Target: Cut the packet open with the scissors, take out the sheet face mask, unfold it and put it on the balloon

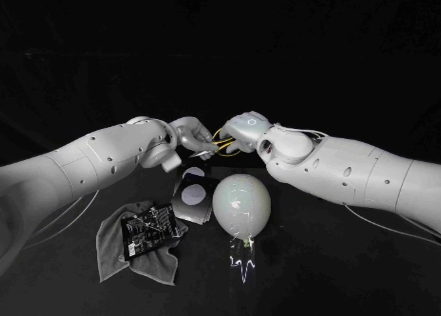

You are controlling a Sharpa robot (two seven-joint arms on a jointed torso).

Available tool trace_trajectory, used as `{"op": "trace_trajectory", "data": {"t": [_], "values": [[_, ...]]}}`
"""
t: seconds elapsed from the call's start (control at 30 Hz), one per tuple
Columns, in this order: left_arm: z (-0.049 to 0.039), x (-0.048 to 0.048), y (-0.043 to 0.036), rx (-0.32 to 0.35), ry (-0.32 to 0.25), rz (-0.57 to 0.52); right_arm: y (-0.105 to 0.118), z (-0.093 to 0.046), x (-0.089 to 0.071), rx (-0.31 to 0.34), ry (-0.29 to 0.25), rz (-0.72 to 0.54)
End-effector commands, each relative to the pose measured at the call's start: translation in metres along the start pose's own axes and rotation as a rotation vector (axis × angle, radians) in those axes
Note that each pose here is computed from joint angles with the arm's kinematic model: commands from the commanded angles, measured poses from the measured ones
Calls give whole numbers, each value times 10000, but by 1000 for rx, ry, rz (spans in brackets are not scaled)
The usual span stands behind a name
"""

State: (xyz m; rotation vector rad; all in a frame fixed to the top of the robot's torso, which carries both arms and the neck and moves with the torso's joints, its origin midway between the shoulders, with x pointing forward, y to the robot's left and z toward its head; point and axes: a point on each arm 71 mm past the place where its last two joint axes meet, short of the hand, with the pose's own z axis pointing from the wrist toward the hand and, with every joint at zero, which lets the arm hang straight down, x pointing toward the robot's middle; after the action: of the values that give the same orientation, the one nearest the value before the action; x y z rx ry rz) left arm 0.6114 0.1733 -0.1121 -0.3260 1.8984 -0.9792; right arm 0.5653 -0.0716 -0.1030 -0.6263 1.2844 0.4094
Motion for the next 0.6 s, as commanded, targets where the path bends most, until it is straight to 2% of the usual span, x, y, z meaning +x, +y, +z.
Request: {"op": "trace_trajectory", "data": {"t": [0.03,0.43,0.6], "values": [[6,42,22,-39,31,-21,75,13,-50,-57,-19,54],[-1,40,53,-66,40,-49,77,-7,-13,-67,34,61],[-6,36,67,-76,41,-55,73,-15,-11,-74,36,58]]}}
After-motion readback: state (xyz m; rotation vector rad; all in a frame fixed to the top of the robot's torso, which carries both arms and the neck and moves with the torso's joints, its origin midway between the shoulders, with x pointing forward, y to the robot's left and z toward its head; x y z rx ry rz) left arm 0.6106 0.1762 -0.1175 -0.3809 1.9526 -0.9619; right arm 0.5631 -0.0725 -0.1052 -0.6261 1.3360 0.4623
